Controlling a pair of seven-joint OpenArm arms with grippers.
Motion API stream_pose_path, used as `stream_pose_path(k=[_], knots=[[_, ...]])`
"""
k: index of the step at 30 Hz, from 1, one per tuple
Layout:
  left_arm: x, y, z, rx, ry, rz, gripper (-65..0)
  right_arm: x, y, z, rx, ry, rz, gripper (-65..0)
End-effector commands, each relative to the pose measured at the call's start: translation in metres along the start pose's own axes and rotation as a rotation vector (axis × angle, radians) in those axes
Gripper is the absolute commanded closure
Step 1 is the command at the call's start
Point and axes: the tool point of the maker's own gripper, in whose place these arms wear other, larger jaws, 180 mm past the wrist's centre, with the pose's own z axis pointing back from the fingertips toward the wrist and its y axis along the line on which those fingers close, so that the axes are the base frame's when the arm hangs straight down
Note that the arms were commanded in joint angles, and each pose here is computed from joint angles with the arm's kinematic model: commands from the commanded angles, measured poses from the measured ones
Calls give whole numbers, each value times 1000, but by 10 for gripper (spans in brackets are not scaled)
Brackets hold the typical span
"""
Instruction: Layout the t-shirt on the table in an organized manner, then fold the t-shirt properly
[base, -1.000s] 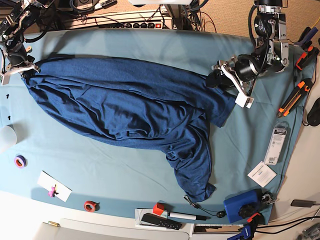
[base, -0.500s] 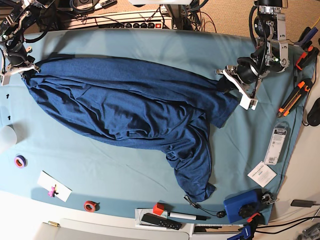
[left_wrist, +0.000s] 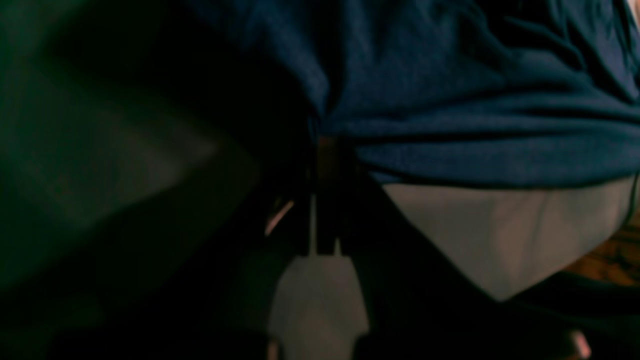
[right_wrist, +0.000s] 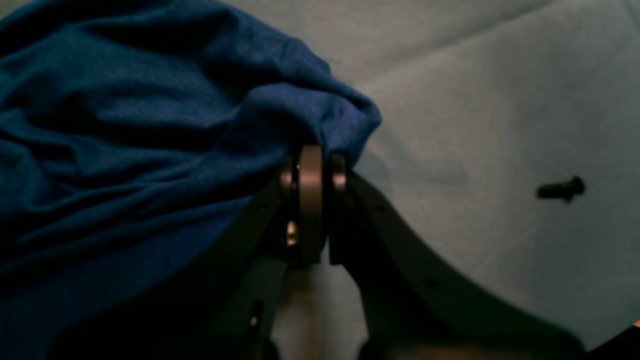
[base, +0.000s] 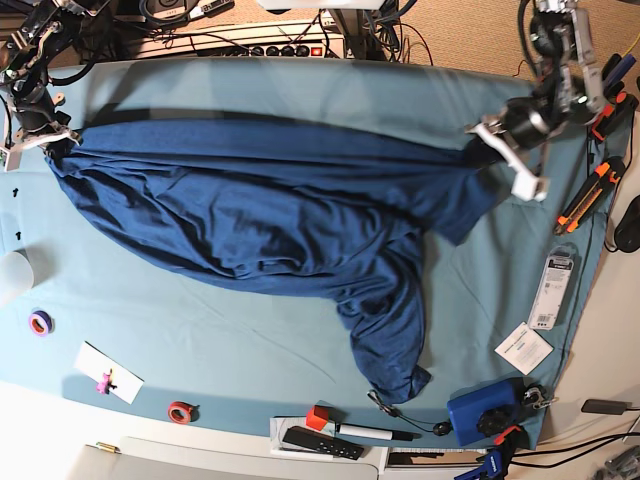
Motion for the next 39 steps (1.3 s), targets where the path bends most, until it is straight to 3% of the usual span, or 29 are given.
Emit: stream_pose_path(k=[1,5,19,22,23,26,39], knots=[[8,3,9,-4,-33,3,0,20,-5,5,-13,-55,22,0],[-2,12,25,-10,-35,73,0,20,-5,5,-13,-54,22,0],[-11,17,38,-24,-37,83,0,11,-5,5,-14,-8,22,-10],[-11,17,38,-24,-37,82,-149,8,-6,5,-14,10,23,-210],[-11,17,38,-22,-36,81,-199,8,-6,5,-14,10,23,-247],[-12,19,38,-10,-29,74,-265,10,-6,5,-15,0,22,-254],[-11,21,38,1,-35,37,-265,23,-8,5,-27,-70,32,-254]])
